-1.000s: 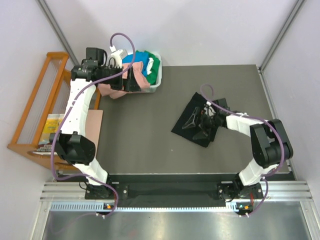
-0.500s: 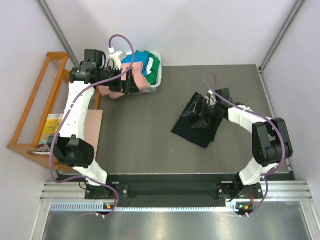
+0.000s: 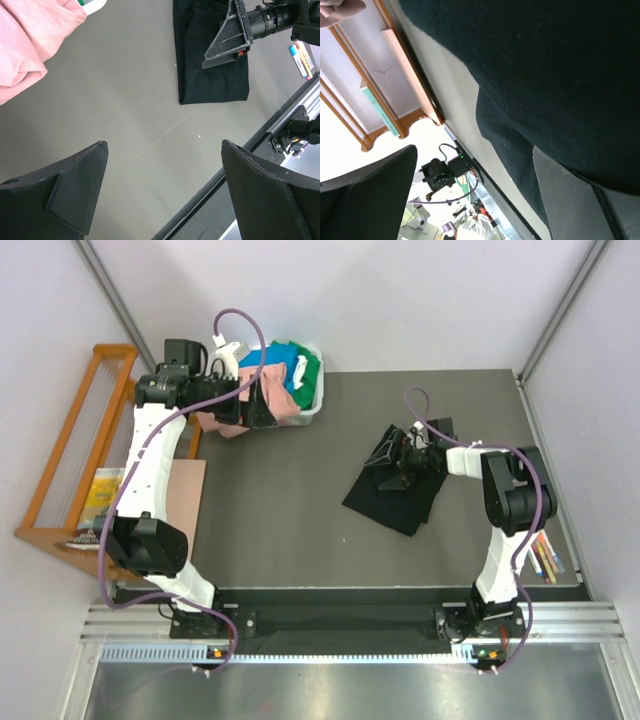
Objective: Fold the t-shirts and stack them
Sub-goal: Fold the tshirt
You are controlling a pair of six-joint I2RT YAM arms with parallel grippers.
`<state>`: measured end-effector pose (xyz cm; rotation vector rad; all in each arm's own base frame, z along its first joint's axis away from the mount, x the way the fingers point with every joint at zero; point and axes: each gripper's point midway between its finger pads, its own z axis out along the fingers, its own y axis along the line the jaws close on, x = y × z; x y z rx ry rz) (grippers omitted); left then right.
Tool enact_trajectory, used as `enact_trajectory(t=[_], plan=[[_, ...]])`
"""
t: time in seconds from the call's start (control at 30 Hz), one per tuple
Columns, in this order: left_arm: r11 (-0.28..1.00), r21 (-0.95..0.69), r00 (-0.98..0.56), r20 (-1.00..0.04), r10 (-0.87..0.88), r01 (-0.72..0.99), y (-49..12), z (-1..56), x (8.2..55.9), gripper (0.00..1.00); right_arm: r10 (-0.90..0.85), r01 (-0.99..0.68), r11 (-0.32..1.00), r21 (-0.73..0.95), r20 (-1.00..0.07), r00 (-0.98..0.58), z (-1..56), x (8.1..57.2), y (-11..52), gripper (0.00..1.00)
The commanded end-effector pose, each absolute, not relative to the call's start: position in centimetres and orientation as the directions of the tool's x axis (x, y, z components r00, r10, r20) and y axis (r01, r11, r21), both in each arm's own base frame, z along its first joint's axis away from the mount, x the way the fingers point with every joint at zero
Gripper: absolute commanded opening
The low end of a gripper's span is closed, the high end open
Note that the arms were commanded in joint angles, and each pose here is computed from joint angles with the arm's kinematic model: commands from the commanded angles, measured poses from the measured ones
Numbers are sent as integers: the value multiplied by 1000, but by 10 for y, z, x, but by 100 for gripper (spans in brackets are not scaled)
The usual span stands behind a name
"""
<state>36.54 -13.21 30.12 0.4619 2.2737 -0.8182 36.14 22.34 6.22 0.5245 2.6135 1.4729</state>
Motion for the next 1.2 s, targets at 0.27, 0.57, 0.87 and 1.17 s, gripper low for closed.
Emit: enact_trajectory(t=[0.27, 0.57, 0.87, 1.17], plan=[[732, -382, -650, -752, 109, 565, -130, 329, 354, 99, 380, 74, 498, 864, -141, -914, 160, 420, 219, 100], [744, -358, -637, -762, 117, 564, -125, 334, 348, 99, 415, 212, 507, 836, -21, -909, 81, 449, 217, 100], [748, -348, -635, -763, 125, 565, -121, 339, 334, 99, 443, 289, 495, 819, 48, -895, 34, 460, 197, 100], [739, -358, -633, -765, 119, 571, -122, 342, 321, 99, 429, 75, 475, 877, -156, -890, 148, 464, 177, 100]])
